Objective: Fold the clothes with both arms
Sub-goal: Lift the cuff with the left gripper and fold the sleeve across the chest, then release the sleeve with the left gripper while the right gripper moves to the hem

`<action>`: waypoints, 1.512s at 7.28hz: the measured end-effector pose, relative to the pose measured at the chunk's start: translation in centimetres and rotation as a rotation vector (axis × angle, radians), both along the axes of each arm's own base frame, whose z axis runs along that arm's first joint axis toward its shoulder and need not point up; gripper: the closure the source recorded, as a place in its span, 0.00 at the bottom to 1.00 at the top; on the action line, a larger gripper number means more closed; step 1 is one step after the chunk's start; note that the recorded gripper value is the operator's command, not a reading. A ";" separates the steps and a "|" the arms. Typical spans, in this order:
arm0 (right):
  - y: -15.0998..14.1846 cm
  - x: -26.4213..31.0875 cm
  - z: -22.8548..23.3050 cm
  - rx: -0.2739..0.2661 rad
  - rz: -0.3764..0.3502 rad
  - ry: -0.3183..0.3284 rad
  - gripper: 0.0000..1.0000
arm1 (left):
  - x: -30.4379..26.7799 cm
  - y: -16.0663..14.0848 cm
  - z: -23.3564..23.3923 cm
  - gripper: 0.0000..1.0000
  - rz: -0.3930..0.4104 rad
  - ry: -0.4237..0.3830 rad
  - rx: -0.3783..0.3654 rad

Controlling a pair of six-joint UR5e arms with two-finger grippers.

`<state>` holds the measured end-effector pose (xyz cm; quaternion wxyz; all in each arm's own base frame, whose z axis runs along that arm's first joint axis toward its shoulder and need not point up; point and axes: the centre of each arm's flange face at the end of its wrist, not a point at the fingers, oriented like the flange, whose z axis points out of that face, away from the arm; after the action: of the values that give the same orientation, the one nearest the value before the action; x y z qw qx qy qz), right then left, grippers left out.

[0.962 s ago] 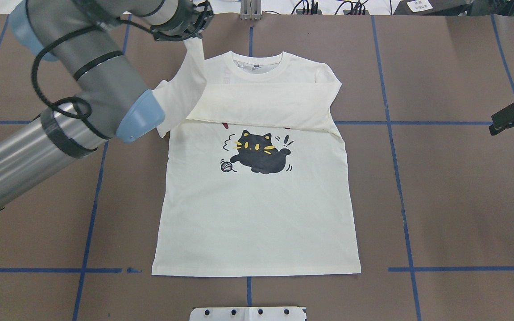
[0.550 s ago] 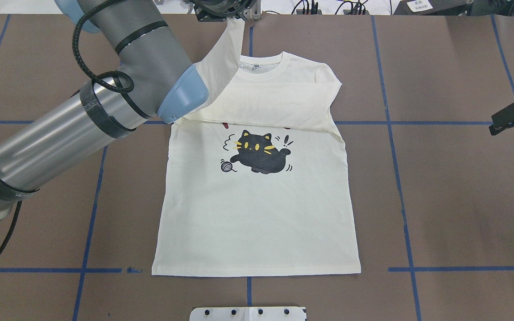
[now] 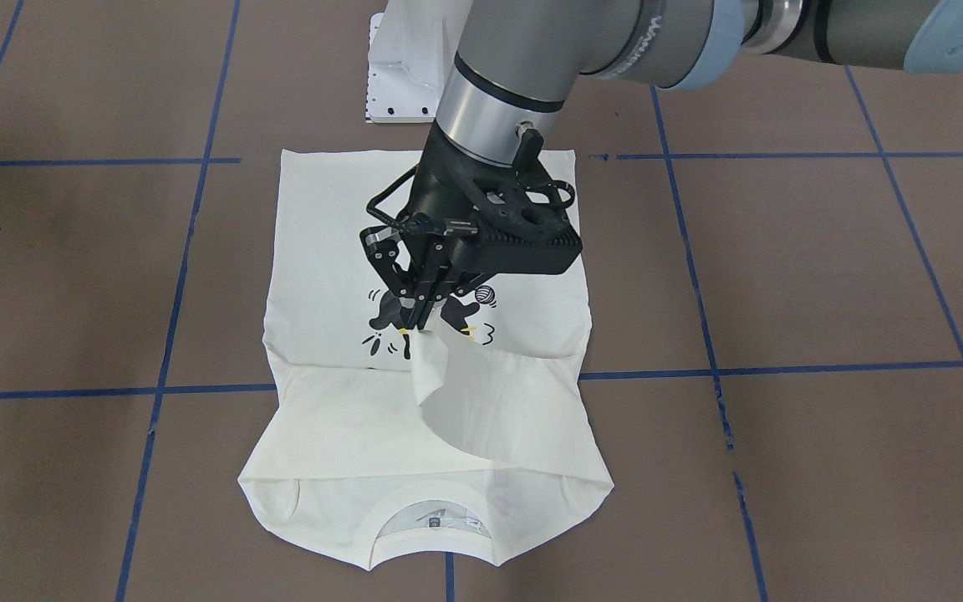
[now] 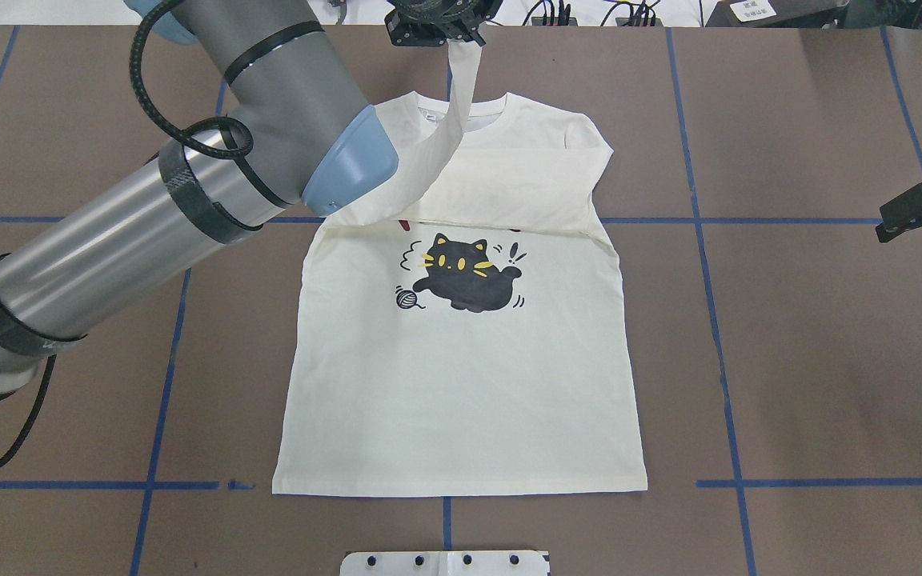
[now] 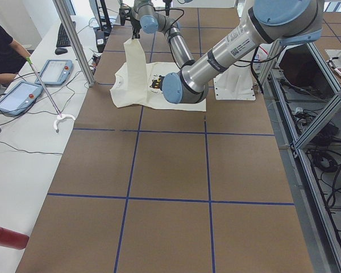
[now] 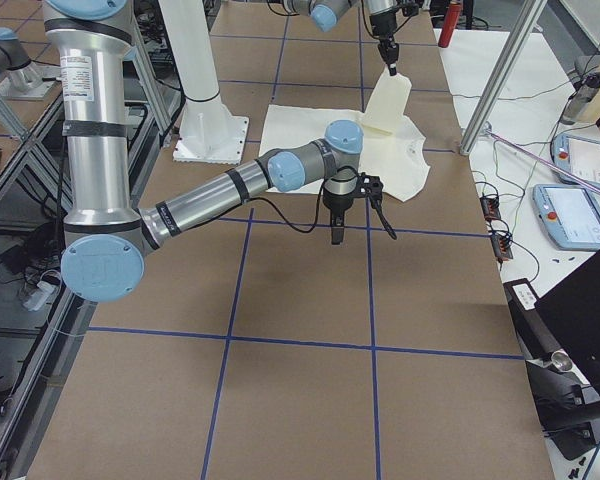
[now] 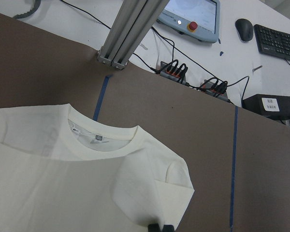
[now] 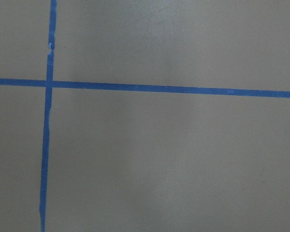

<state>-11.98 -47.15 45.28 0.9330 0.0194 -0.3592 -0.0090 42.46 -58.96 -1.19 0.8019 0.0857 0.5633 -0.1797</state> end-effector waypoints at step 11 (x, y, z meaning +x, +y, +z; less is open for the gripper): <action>-1.0 -1.8 -3.0 0.004 0.047 -0.051 0.00 | 24.9 5.3 1.7 0.00 -0.074 0.027 0.033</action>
<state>-13.77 -48.16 42.26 0.9235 0.0300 -0.3822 0.0124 67.40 -53.67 0.49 0.7856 0.1174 0.5734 -0.2009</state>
